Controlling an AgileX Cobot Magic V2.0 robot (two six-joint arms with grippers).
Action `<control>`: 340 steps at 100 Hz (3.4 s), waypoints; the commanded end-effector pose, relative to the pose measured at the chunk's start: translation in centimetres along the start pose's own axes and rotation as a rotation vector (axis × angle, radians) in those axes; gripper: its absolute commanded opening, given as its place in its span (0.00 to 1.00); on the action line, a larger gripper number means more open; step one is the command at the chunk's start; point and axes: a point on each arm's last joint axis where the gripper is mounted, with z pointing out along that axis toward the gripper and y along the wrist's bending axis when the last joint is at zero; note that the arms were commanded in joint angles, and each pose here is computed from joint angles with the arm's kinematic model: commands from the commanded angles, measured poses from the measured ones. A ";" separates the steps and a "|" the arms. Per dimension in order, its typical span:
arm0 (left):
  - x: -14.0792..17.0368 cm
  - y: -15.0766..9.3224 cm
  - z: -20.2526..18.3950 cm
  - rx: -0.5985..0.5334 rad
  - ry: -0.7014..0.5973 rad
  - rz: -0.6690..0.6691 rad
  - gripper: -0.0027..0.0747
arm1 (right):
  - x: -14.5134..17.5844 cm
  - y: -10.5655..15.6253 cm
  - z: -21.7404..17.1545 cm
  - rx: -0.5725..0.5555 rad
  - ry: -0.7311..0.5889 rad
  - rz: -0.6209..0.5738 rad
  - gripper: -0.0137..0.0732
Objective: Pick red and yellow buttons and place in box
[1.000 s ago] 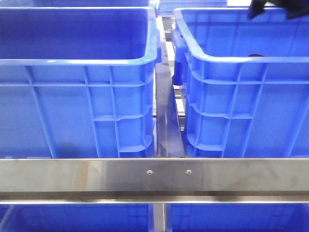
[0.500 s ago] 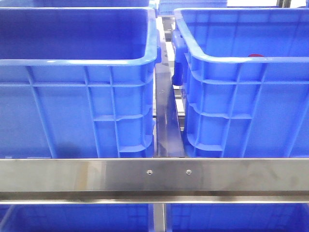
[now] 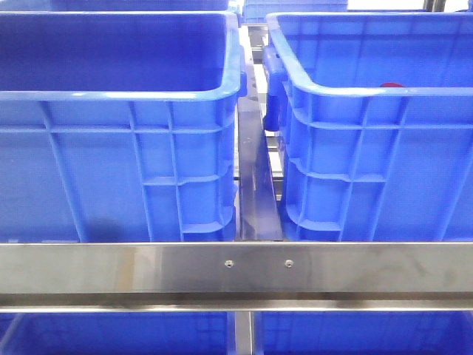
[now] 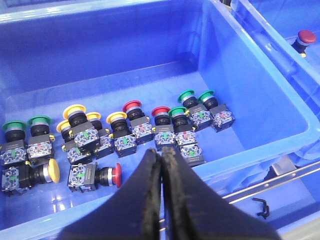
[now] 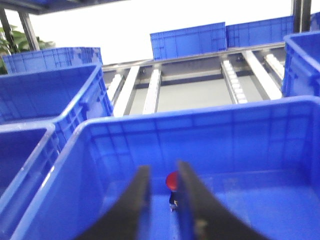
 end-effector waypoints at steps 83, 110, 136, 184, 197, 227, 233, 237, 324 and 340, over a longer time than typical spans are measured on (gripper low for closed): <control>-2.2 0.3 2.3 -0.012 -0.134 -0.074 0.77 | -1.0 0.2 -0.4 -0.021 -0.035 -0.016 0.08; -3.6 1.7 9.8 -0.060 0.002 -0.138 0.77 | -1.0 0.2 -0.4 -0.021 -0.035 -0.016 0.08; -4.6 6.0 16.5 -0.176 0.105 -0.216 0.77 | -1.0 0.2 -0.4 -0.021 -0.035 -0.016 0.08; -0.7 9.3 24.2 -0.235 0.257 -0.245 0.77 | -1.0 0.2 -0.4 -0.021 -0.035 -0.016 0.08; 0.1 9.7 25.3 -0.242 0.275 -0.252 0.77 | -1.0 0.2 -0.4 -0.021 -0.035 -0.016 0.08; 1.7 10.3 27.0 -0.251 0.305 -0.259 0.77 | -1.0 0.2 -0.4 -0.021 -0.035 -0.016 0.08; 2.0 10.4 27.4 -0.252 0.311 -0.260 0.77 | -1.0 0.2 -0.4 -0.021 -0.035 -0.016 0.08; 2.2 10.5 27.6 -0.253 0.313 -0.260 0.77 | -1.0 0.2 -0.4 -0.021 -0.035 -0.016 0.08; -4.4 6.9 19.4 -0.189 0.141 -0.146 0.01 | -1.0 0.2 -0.4 -0.023 -0.034 -0.017 0.08; -6.4 3.4 15.7 -0.103 0.067 -0.094 0.01 | -1.0 0.3 -0.4 -0.025 -0.033 -0.017 0.08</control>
